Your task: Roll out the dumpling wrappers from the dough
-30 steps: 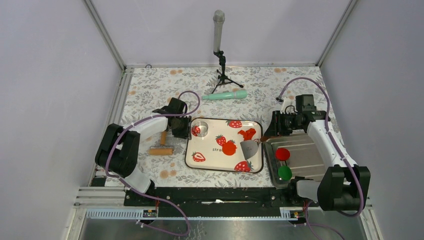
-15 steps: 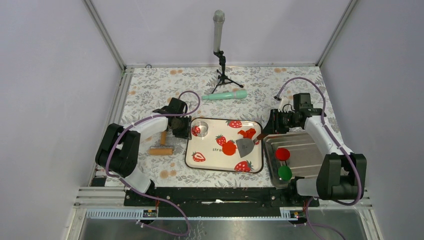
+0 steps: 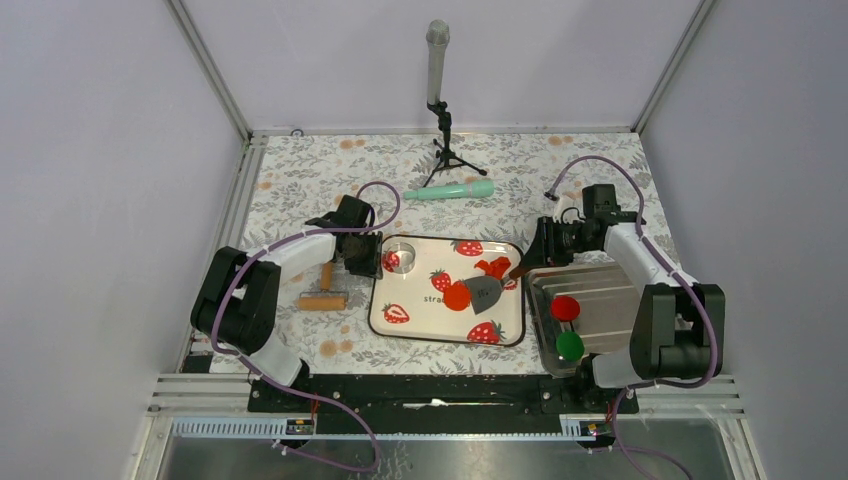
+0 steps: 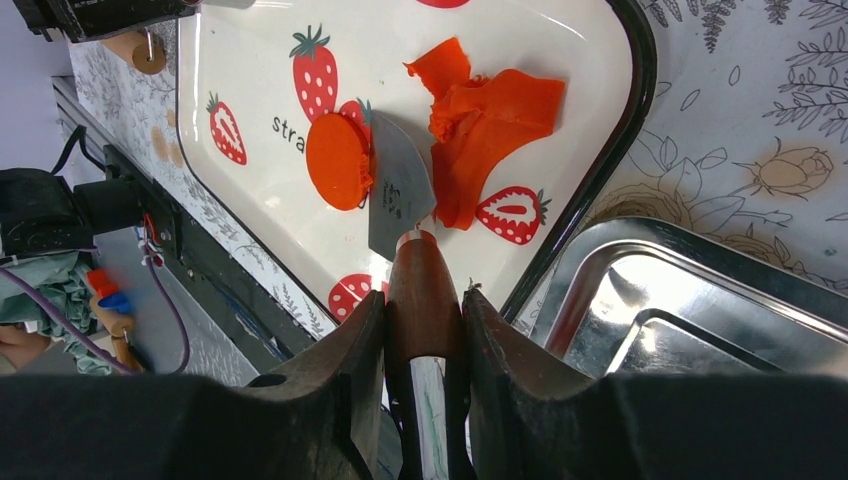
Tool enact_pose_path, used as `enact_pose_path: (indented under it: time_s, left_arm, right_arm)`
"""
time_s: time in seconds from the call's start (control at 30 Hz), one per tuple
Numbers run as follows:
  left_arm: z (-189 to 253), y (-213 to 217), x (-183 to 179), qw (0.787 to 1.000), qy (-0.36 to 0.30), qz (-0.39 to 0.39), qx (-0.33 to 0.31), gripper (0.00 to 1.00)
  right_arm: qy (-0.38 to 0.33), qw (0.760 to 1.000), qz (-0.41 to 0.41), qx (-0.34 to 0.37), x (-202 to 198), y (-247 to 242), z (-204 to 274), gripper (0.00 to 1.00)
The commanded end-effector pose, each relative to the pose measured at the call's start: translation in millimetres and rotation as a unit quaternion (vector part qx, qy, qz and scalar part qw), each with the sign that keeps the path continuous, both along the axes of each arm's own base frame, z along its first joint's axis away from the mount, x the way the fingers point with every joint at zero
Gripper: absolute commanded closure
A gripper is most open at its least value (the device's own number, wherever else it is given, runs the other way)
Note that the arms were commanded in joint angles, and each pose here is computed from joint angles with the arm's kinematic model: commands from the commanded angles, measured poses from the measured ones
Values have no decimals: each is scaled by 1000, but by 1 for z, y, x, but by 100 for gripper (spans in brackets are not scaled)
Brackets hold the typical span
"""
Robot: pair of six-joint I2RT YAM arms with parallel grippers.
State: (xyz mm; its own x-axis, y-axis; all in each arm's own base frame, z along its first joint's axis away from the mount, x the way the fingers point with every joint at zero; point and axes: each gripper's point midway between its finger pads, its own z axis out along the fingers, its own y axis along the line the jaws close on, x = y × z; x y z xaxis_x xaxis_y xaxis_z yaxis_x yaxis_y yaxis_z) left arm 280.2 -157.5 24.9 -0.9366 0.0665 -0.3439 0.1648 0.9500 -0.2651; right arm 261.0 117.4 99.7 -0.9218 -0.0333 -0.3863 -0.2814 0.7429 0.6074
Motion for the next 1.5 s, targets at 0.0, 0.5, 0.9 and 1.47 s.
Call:
enact_pose_path:
  time_s: [0.0,0.5,0.9,1.47]
  left_arm:
    - [2,2,7,1000,-13,7,1,72]
    - [-5,9,7,999,-1,24,22,80]
    - [-6,19,6,998,-9,57,40,100]
    - [-2,16,6,998,-20,54,27,100]
  right_arm:
    - [-16,999,10,-49,11,-14,-16,100]
    - [-14,999,15,-39,14,-10,-17,100]
    - [-6,1000,13,-25,29,-6,-19,100]
    - [-6,999,42,-20,30,14,-23,100]
